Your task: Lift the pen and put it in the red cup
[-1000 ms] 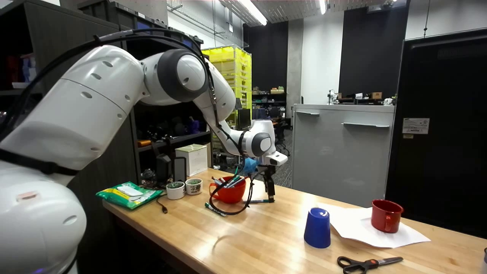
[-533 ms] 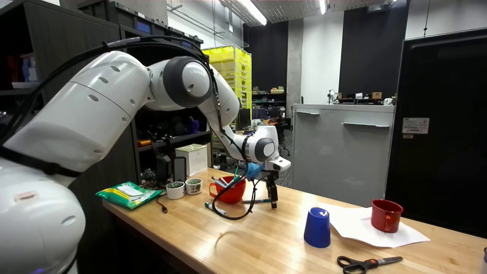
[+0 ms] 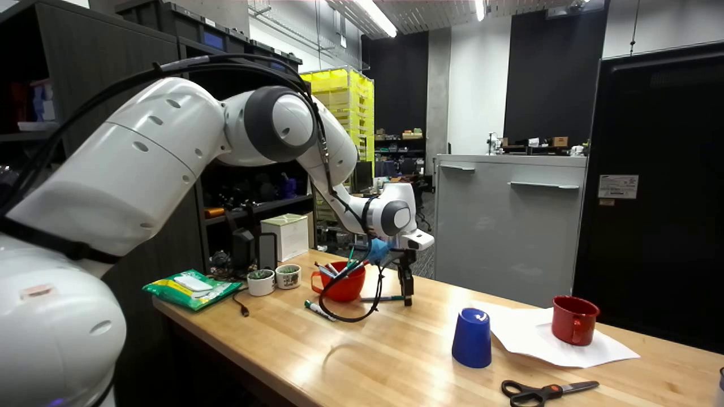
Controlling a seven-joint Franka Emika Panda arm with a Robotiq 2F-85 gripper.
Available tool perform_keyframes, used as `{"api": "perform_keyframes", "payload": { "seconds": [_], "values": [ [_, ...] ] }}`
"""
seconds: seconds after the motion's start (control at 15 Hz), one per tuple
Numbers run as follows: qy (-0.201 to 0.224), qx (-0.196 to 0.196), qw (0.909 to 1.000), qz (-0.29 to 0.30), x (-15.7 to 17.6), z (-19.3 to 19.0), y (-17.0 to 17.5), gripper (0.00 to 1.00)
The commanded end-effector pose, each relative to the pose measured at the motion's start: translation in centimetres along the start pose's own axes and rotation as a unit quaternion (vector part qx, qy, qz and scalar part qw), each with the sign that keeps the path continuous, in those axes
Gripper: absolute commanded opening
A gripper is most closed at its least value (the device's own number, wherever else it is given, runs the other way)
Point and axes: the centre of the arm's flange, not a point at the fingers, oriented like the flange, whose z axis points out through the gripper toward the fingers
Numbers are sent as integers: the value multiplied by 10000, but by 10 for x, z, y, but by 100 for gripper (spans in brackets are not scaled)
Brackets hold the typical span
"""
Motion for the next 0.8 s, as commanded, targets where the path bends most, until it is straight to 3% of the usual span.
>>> {"api": "perform_keyframes", "payload": {
  "seconds": [0.0, 0.2, 0.73],
  "values": [
    [-132, -39, 9999, 78, 2, 1, -5, 22],
    [-146, -6, 9998, 109, 1, 1, -7, 0],
    [77, 22, 9999, 99, 8, -10, -6, 1]
  ]
}}
